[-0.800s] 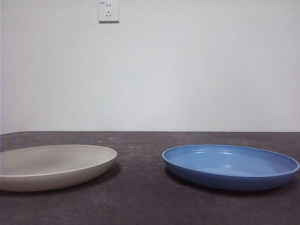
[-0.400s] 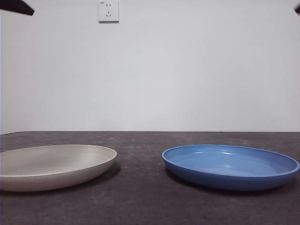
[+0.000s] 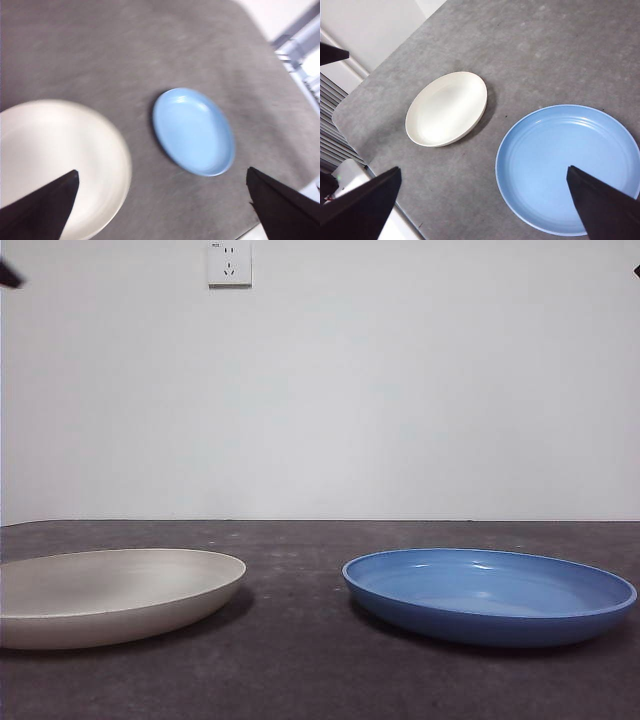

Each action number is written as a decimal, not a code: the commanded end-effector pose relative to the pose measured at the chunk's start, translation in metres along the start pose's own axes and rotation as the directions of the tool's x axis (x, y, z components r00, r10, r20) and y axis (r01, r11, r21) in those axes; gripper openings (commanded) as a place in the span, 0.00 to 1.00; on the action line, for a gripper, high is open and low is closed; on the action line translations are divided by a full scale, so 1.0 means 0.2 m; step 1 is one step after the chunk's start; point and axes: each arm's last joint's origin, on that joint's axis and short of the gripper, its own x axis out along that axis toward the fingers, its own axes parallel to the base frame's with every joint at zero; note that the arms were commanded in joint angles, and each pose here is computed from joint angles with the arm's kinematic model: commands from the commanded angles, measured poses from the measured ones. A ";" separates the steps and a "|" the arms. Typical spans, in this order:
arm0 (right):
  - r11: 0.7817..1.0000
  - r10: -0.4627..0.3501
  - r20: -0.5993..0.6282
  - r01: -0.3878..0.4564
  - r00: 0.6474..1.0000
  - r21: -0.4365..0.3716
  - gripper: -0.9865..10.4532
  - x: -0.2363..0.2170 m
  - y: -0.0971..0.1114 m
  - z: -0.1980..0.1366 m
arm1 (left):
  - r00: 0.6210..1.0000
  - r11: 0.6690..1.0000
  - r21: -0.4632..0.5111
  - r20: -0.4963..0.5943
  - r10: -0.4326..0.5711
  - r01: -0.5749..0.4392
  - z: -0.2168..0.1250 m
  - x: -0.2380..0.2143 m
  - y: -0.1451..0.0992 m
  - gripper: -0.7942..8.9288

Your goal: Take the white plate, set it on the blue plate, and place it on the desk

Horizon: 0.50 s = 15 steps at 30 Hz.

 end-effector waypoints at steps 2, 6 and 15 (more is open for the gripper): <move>0.998 0.008 0.007 -0.008 1.000 0.055 0.68 0.00 0.01 0.02 | 0.992 0.991 -0.074 -0.067 0.104 -0.109 0.08 -0.05 0.04 0.69; 0.995 0.035 0.000 -0.035 0.999 0.096 0.68 0.00 0.01 0.02 | 0.981 0.979 -0.138 -0.141 0.130 -0.150 0.16 -0.03 0.12 0.69; 0.987 0.119 -0.008 -0.117 0.993 0.112 0.68 0.00 0.02 0.02 | 0.932 0.937 -0.262 -0.336 0.136 -0.231 0.21 0.19 0.40 0.69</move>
